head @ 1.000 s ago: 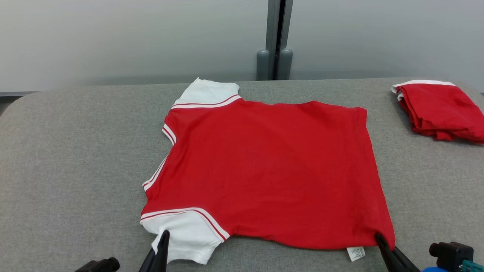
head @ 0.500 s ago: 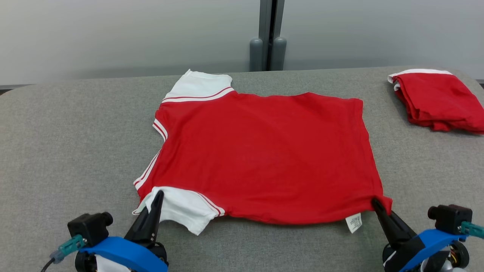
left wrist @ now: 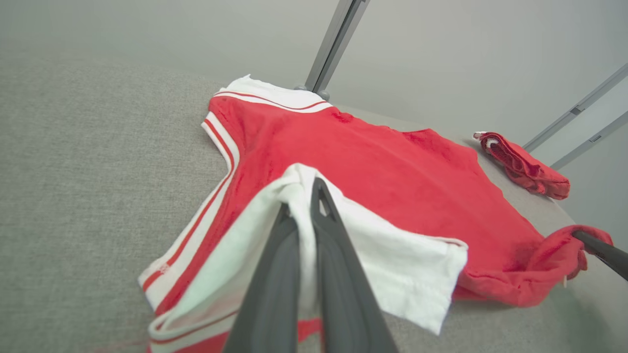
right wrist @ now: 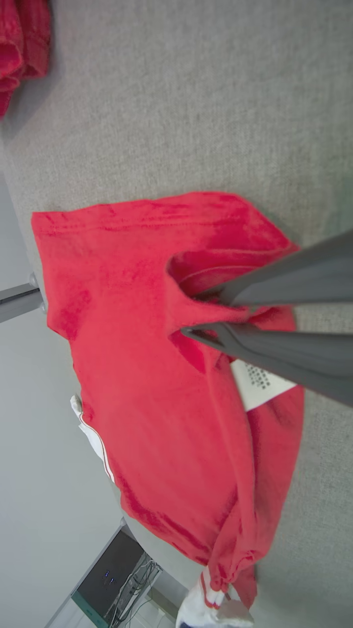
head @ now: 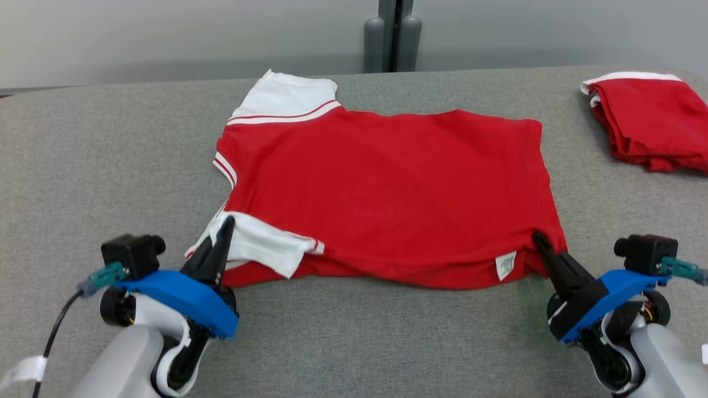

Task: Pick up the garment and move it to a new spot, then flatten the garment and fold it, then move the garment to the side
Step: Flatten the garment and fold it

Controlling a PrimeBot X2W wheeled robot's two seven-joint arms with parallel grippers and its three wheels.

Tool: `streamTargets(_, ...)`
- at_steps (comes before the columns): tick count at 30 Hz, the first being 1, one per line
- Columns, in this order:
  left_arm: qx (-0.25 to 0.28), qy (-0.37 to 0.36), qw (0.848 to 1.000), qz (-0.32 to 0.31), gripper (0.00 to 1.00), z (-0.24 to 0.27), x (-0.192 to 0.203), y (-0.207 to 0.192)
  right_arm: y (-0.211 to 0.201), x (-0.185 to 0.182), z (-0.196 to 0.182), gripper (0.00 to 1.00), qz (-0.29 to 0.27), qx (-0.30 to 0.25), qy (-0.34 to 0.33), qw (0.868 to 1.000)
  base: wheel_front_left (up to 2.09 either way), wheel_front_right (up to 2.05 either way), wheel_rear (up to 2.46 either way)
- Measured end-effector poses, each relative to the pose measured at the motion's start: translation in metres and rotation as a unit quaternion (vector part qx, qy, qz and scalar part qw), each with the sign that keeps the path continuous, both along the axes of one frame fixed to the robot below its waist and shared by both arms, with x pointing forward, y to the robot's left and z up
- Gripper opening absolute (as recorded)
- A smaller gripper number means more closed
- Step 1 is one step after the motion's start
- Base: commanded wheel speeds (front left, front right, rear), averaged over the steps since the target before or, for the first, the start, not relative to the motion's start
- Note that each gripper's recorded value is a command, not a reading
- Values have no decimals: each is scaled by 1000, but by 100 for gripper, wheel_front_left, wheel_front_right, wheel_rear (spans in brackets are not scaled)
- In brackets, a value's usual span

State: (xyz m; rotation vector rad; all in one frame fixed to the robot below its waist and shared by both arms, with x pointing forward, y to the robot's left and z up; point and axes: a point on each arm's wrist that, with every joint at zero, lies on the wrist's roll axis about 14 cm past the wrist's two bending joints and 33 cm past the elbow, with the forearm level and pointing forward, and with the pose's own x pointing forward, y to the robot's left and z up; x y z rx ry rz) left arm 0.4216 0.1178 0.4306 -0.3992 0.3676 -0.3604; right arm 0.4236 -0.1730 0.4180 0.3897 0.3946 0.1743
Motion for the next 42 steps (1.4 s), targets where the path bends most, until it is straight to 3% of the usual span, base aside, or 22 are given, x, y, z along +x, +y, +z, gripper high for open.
streamTargets(10, 39, 16, 999, -10, 0, -20, 32, 4, -7, 28, -4, 0, -7, -18, -5, 1000, 0, 0, 0)
streamTargets(12, 42, 15, 999, -6, 4, -21, 36, 4, -6, 31, -6, 32, -7, -20, -6, 1000, 0, 0, 0)
streamTargets(13, 43, 14, 999, -3, 40, -22, 38, 5, -6, 32, -5, 100, -8, -20, -9, 1000, 0, 0, 0)
streamTargets(14, 42, 12, 999, -1, 100, -22, 39, 5, -6, 33, -5, 100, -9, -19, -11, 1000, 0, 0, 0)
streamTargets(24, 53, -27, 998, 33, 100, -15, 32, 26, -23, 20, -2, 100, -7, -65, -39, 997, 0, 0, 0)
streamTargets(42, 114, 39, 992, 35, 100, -66, -18, 44, -25, 1, -34, 100, 10, -111, 7, 994, 0, 0, 0)
